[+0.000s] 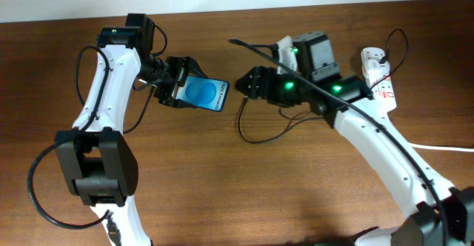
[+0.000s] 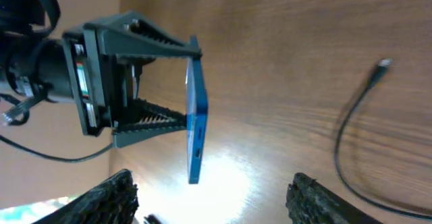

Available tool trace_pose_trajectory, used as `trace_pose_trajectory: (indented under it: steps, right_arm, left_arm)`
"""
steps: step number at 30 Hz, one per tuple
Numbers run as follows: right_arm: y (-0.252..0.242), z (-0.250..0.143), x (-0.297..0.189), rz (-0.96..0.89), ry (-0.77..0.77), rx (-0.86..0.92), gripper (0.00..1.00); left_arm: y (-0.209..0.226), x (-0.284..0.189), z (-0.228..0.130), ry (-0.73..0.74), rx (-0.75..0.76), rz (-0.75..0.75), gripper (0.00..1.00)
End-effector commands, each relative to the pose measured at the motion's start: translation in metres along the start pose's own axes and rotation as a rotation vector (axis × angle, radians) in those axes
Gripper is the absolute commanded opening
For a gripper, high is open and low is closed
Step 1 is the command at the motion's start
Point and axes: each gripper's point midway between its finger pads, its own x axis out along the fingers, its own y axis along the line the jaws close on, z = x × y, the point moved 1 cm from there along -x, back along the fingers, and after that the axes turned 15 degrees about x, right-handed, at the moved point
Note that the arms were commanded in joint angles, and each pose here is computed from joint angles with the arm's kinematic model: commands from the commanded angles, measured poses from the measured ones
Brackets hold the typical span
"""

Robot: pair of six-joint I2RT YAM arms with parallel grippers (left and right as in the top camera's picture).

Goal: Plug charger to phone and switch on socket
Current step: 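Grasp the phone's side edge with the right gripper, release left gripper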

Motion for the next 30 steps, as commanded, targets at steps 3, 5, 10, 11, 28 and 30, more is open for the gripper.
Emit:
trace_pose_trajectory:
  steps: [3, 5, 10, 11, 28, 30]
  right_arm:
    - [0.001, -0.01, 0.026, -0.031, 0.01, 0.027, 0.72]
    - [0.003, -0.011, 0.033, -0.034, 0.002, 0.024, 0.7]
    - [0.003, -0.013, 0.053, -0.033, 0.005, 0.026, 0.67]
    - [0.003, -0.015, 0.057, -0.033, 0.01, 0.024, 0.66]
    - [-0.001, -0.02, 0.091, -0.077, -0.04, 0.028, 0.52]
    - [0.0, -0.022, 0.094, -0.072, -0.039, 0.024, 0.48]
  left_arm:
    - [-0.01, -0.011, -0.009, 0.0, 0.015, -0.039, 0.0]
    - [-0.01, -0.01, -0.01, 0.001, 0.017, -0.038, 0.0]
    - [-0.015, -0.005, -0.02, 0.031, 0.033, -0.044, 0.0]
    - [-0.015, -0.004, -0.021, 0.033, 0.035, -0.043, 0.0]
    - [-0.024, 0.004, -0.042, 0.099, 0.051, -0.059, 0.0]
    - [-0.024, 0.005, -0.042, 0.1, 0.047, -0.059, 0.0]
